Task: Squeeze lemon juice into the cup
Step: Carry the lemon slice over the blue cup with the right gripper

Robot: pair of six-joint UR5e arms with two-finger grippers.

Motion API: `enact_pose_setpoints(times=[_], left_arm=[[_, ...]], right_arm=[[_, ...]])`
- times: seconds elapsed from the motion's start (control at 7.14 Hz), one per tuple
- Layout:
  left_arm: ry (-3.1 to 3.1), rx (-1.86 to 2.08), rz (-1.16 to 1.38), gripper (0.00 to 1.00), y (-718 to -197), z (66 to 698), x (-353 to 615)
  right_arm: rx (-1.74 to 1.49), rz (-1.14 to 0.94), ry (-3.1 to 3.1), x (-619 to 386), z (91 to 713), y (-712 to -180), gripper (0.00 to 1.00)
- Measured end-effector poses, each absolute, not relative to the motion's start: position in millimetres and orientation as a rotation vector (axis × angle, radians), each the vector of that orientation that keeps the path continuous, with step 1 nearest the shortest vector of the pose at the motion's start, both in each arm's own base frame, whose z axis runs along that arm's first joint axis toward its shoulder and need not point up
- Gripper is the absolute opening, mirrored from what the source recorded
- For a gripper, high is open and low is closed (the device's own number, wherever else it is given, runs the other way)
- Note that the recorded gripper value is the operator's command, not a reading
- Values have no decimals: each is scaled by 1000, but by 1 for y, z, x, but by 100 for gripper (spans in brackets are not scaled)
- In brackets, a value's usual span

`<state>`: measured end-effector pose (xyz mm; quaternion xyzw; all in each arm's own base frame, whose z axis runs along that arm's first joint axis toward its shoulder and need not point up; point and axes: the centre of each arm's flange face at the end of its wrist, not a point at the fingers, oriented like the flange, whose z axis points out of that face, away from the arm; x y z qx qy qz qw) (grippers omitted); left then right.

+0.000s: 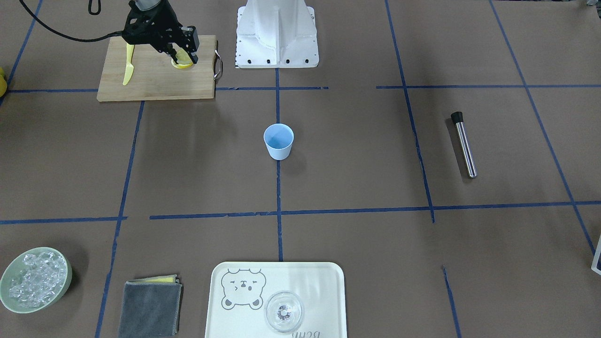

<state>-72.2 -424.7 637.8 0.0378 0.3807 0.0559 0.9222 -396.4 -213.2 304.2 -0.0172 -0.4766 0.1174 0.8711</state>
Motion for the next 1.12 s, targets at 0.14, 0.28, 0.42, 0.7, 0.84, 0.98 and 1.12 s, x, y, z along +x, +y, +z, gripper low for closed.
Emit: enact_pose_setpoints(times=[0.14,0.28,0.42,0.7,0.84,0.98,1.12], left_arm=[[782,77,115,100,-425,638,-72],[782,77,115,100,-425,639,-72],[782,78,115,100,-425,639,-72],[782,77,115,100,-425,639,-72],[782,78,115,100,-425,638,-72],[782,79,116,100,-425,638,-72],[782,81,116,100,-425,637,-72]], right_arm=[[-41,284,-993,-420,266,-247,56],[-34,318,-988,-440,228,-279,56],[-22,342,-988,-459,197,-307,56],[-2,384,-991,-503,149,-357,57],[1,400,-982,-521,135,-375,57],[2,410,-968,-535,127,-388,57],[2,414,-952,-547,125,-397,57]])
